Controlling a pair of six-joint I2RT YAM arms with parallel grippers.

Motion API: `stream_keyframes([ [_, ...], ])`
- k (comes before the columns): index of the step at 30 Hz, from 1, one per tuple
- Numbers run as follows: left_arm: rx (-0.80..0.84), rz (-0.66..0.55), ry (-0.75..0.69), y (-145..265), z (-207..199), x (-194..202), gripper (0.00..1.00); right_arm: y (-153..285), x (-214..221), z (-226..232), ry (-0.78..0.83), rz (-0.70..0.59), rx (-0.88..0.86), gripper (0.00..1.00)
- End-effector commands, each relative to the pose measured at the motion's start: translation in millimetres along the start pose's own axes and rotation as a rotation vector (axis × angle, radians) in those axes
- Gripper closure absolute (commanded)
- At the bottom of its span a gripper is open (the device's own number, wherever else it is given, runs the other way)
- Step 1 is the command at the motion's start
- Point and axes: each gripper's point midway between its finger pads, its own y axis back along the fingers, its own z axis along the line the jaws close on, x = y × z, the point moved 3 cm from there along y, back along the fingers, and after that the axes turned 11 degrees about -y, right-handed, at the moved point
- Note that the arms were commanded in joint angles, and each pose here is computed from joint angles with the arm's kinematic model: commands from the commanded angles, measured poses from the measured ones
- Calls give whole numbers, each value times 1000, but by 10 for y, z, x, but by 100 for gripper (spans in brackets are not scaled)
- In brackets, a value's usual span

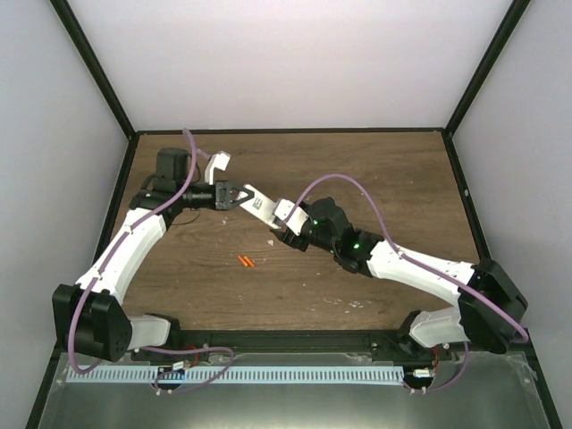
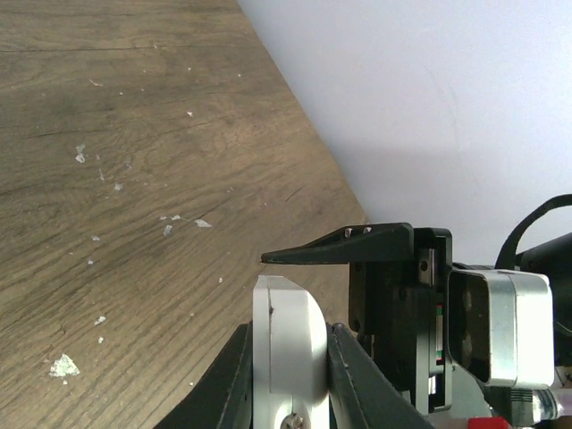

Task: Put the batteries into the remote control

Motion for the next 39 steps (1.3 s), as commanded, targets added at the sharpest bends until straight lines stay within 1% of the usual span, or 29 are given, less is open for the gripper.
stream_keyframes([
  [1,32,-25,-59,38,-100,-116,100,-10,-165,-45,5,-35,4,38],
  [8,26,-24,-57,34,-90,-111,100,-9,-193,-49,5,-43,5,45],
  [16,-2,-24,-54,26,-39,-109,100,13,-206,-60,4,-42,10,42],
  [20,-4,-23,-58,30,-40,-110,100,5,-200,-62,3,-37,11,42],
  [21,-3,-24,-60,31,-45,-112,100,4,-207,-62,2,-39,10,43],
  [25,-4,-24,-58,33,-40,-117,100,-15,-204,-56,3,-34,6,53],
  [28,-4,-21,-59,28,-39,-111,100,-24,-209,-53,5,-30,2,59],
  [33,-31,-23,-63,30,-5,-116,100,-41,-172,-44,7,-14,-2,63],
  [39,-122,-20,-75,46,114,-126,100,-96,21,-19,4,64,-7,64],
])
